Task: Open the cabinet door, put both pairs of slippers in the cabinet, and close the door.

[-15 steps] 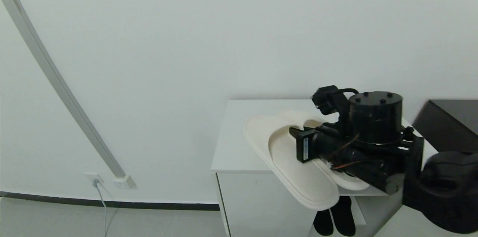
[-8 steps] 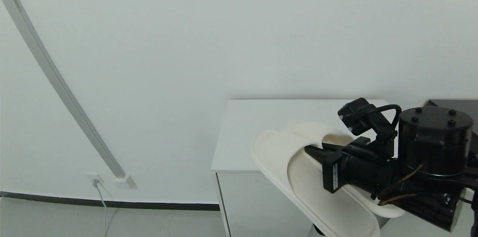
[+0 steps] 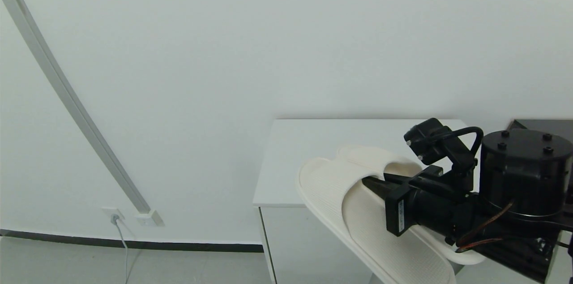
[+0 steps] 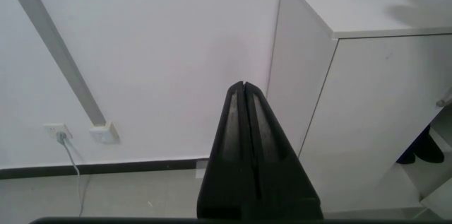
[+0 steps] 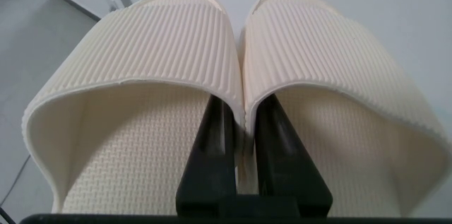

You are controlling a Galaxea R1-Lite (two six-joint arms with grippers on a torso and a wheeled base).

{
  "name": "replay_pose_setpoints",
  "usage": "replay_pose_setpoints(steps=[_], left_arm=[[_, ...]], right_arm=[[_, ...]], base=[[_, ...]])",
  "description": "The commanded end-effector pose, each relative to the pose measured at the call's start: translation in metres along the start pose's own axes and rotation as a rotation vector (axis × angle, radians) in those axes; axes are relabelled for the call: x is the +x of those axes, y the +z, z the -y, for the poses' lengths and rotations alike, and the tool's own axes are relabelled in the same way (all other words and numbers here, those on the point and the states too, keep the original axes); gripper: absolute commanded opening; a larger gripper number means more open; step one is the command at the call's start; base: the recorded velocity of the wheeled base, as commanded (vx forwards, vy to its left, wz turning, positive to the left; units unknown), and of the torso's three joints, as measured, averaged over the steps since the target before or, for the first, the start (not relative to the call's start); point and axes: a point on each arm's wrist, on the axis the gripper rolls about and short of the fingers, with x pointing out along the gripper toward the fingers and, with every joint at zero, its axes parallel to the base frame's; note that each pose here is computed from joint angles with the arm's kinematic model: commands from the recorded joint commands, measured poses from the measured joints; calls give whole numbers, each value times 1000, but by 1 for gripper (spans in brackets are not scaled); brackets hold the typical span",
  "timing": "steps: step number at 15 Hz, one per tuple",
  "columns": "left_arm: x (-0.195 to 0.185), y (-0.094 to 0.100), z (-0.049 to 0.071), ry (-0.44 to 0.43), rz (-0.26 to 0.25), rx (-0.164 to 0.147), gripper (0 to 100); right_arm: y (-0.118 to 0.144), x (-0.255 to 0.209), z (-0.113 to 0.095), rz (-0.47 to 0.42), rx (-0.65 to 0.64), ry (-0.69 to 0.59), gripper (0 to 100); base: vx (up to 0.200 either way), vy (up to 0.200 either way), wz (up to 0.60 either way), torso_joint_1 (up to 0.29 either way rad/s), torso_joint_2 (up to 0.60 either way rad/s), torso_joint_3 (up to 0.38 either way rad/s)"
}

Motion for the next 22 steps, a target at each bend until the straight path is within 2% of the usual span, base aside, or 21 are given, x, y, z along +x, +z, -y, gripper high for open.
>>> replay_pose_setpoints(steps=[1,5,17,22], left_arm=[[0,0,0,0,-1,0,0],[0,0,0,-2,-2,0,0],[0,0,0,0,-1,-2,0],[0,0,0,0,-2,-5,0]], right_arm=[[-1,1,0,-3,-1,1,0],[-1,1,-2,0,-1,6,0],[-8,4,-1,-18,-3,3,0],[-13,7,-3,-21,-5,7,0]], base=[[0,0,0,0,0,0],[0,0,0,0,0,0],[-200,0,0,2,4,3],[0,0,0,0,0,0]])
